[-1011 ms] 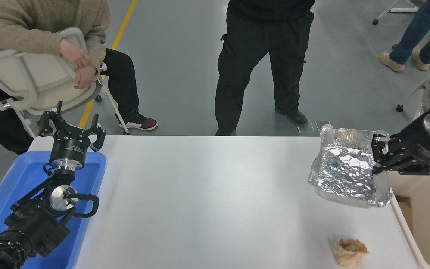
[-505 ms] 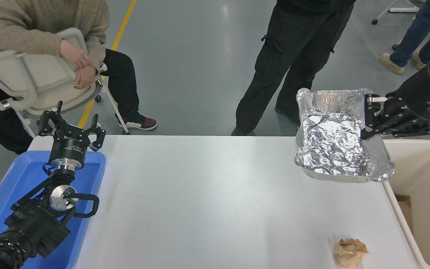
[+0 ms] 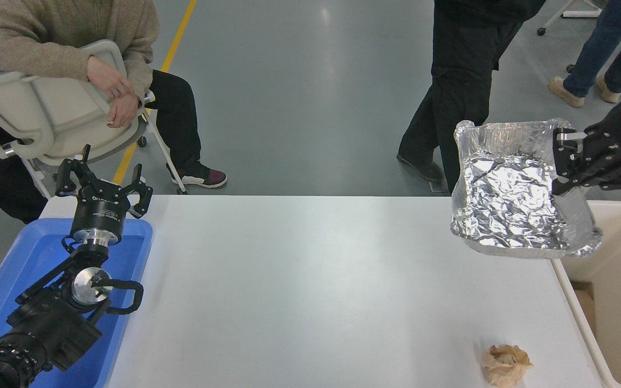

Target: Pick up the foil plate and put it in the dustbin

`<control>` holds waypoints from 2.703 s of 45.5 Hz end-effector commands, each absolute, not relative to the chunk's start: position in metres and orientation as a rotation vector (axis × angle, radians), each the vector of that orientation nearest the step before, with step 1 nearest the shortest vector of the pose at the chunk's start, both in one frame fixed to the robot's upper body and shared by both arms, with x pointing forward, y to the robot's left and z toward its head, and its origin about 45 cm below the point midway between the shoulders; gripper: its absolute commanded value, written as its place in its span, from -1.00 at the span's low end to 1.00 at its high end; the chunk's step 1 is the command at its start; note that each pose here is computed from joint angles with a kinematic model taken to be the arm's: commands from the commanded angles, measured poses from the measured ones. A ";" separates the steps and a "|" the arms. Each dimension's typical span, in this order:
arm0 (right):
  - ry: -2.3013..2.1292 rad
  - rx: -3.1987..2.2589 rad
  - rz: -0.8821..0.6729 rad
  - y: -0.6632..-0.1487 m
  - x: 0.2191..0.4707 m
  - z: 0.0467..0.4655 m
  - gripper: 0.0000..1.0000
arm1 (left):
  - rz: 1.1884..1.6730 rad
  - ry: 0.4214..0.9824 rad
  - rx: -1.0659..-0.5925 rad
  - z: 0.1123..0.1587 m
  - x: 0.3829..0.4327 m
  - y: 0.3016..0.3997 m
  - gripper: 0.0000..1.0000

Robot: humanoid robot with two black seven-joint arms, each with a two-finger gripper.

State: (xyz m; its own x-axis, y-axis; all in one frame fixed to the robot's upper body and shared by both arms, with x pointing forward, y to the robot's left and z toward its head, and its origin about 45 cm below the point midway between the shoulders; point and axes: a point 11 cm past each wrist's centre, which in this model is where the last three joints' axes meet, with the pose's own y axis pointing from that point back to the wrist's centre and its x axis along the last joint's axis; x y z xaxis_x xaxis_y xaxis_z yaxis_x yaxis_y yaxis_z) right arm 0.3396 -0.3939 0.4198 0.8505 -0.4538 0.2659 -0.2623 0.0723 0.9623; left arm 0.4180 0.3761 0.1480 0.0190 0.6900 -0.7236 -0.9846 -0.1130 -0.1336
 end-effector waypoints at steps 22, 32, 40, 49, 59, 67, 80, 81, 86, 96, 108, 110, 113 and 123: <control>-1.048 1.153 -0.222 -0.572 0.315 0.317 -1.00 | 1.524 0.501 -0.772 0.1480 0.4180 0.3759 0.98; -1.087 1.146 -0.219 -0.592 0.314 0.260 -1.00 | 1.524 0.501 -0.773 0.1480 0.4180 0.3759 0.98; -1.124 1.128 -0.246 -0.608 0.305 0.219 -1.00 | 1.525 0.500 -0.774 0.1481 0.4181 0.3762 0.98; -1.139 1.115 -0.233 -0.606 0.304 0.174 -1.00 | 1.525 0.500 -0.774 0.1481 0.4181 0.3762 0.98; -1.165 1.039 -0.148 -0.608 0.301 0.140 -1.00 | 1.525 0.500 -0.774 0.1481 0.4181 0.3762 0.98; -1.202 0.990 -0.107 -0.609 0.293 0.119 -1.00 | 1.525 0.500 -0.774 0.1481 0.4181 0.3762 0.98; -1.252 0.927 -0.054 -0.616 0.291 0.120 -1.00 | 1.525 0.500 -0.774 0.1481 0.4181 0.3762 0.98; -1.249 0.922 -0.049 -0.617 0.290 0.120 -1.00 | 1.525 0.500 -0.774 0.1481 0.4181 0.3762 0.98; -1.258 0.899 -0.019 -0.619 0.291 0.120 -1.00 | 1.525 0.500 -0.774 0.1481 0.4181 0.3762 0.98; -1.257 0.885 -0.008 -0.620 0.287 0.116 -1.00 | 1.525 0.500 -0.774 0.1481 0.4181 0.3762 0.98; -1.273 0.865 0.013 -0.622 0.288 0.119 -1.00 | 1.525 0.500 -0.774 0.1481 0.4181 0.3762 0.98; -1.287 0.848 0.033 -0.624 0.288 0.122 -0.55 | 1.525 0.500 -0.774 0.1481 0.4181 0.3762 0.98; -1.309 0.821 0.063 -0.626 0.289 0.126 0.00 | 1.525 0.500 -0.774 0.1481 0.4181 0.3762 0.98; -1.326 0.807 0.081 -0.626 0.291 0.129 0.39 | 1.525 0.500 -0.774 0.1481 0.4181 0.3762 0.98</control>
